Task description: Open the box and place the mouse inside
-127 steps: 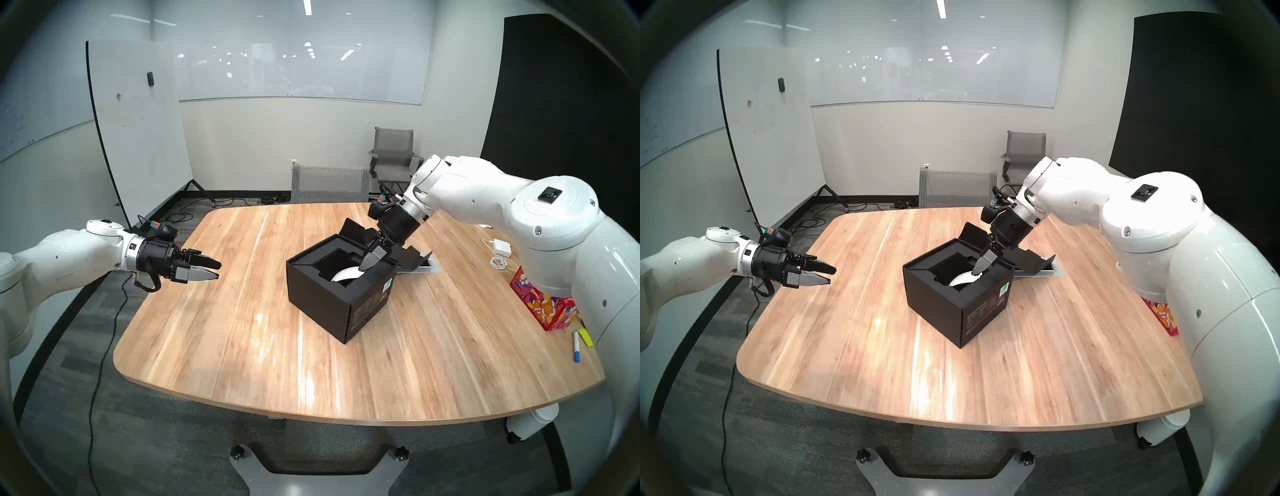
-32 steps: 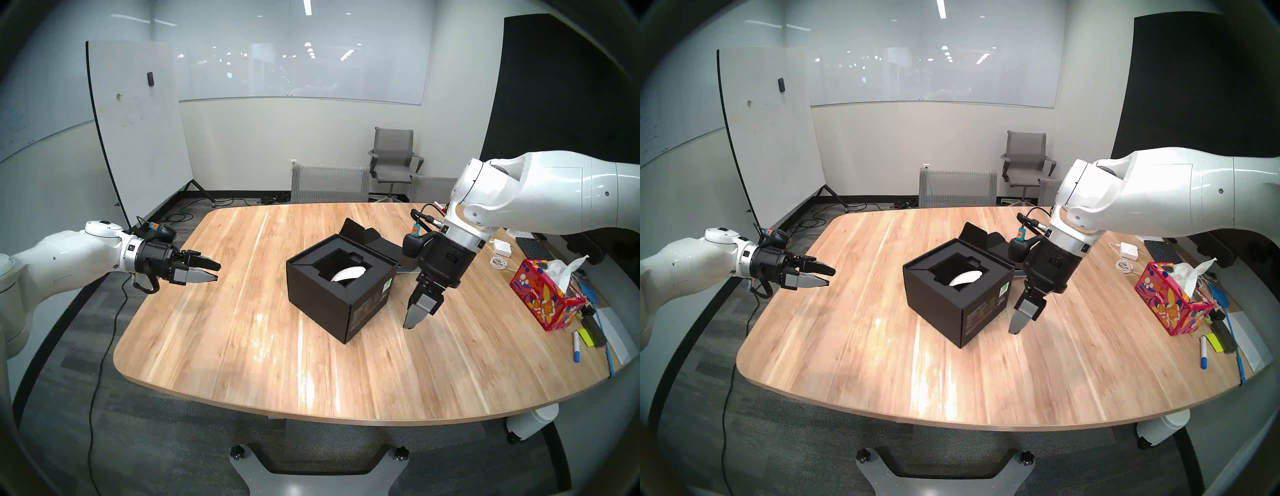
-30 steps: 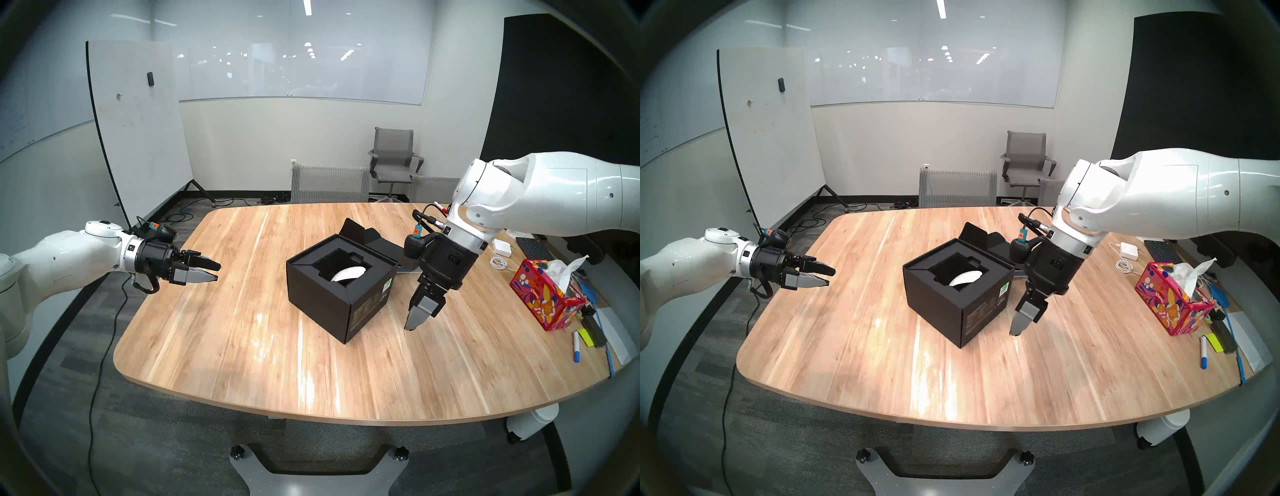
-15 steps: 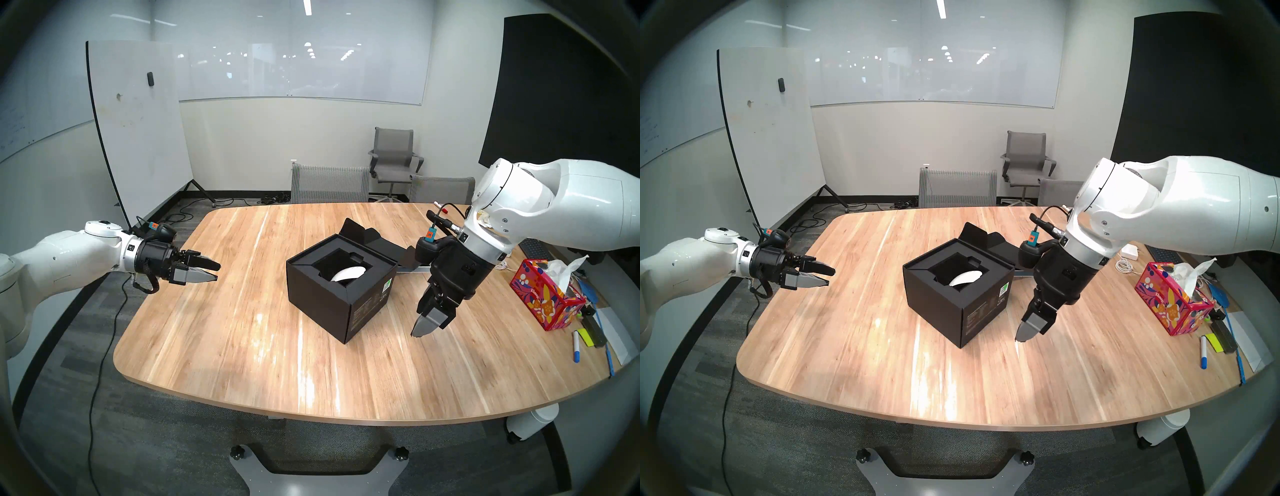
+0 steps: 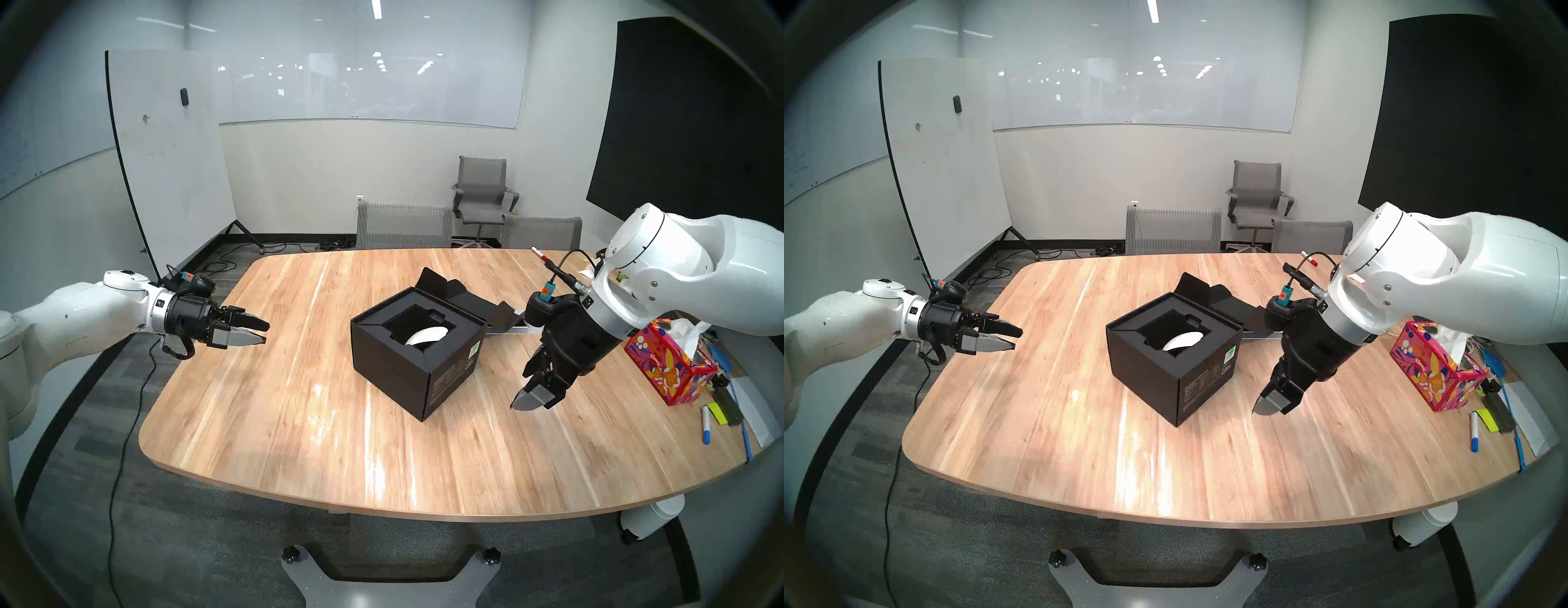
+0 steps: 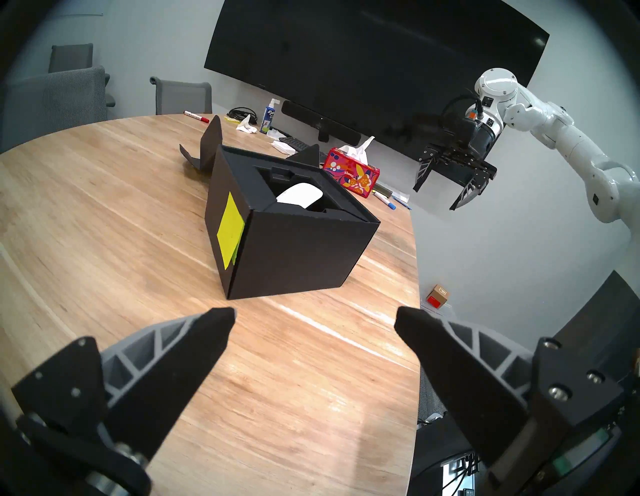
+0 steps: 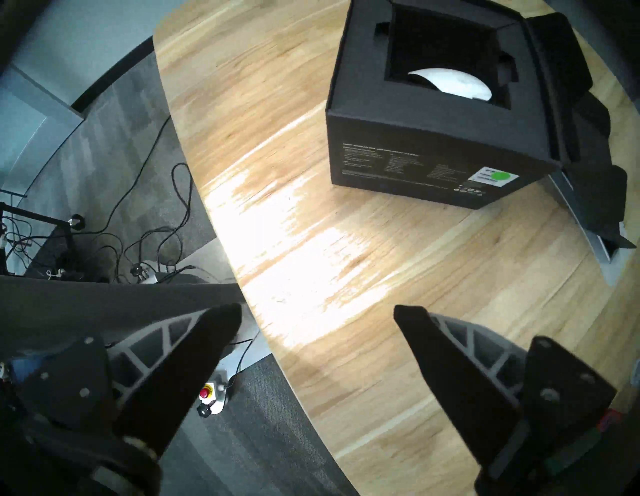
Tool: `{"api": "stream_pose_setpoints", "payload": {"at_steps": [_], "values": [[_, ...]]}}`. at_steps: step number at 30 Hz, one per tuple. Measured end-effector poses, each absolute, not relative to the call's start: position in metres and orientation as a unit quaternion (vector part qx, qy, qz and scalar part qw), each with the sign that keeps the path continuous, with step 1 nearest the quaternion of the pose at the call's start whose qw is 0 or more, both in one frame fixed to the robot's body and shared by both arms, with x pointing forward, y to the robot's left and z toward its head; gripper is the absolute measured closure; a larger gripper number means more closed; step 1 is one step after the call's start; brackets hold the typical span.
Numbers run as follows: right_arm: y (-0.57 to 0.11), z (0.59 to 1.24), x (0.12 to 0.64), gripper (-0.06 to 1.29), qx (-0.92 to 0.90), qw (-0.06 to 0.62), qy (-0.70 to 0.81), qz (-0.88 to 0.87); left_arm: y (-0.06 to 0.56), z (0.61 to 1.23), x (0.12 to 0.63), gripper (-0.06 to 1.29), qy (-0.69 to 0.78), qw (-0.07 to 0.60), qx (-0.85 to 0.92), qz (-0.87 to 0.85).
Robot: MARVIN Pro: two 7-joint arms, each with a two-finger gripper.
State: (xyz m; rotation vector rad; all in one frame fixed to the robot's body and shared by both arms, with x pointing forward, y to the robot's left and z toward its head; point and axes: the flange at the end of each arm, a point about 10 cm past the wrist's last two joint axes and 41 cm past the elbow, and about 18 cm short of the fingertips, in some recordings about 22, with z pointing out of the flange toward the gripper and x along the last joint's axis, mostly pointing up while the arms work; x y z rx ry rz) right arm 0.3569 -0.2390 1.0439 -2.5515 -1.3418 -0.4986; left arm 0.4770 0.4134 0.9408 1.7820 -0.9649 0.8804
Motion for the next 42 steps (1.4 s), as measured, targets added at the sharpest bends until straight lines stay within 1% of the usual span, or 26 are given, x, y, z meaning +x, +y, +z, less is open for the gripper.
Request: {"api": "stream_pose_setpoints", "payload": {"at_steps": [12, 26, 42], "values": [[-0.266, 1.04, 0.367, 0.03, -0.87, 0.066, -0.398, -0.283, 0.412, 0.941, 0.479, -0.04, -0.389, 0.449, 0.722, 0.355], [-0.292, 1.016, 0.383, 0.03, -0.864, 0.029, -0.306, -0.398, 0.415, 0.941, 0.482, -0.04, -0.384, 0.445, 0.726, 0.357], [-0.26, 0.998, 0.371, 0.03, -0.856, 0.046, -0.282, -0.431, 0.414, 0.941, 0.484, -0.04, -0.384, 0.444, 0.727, 0.357]]}}
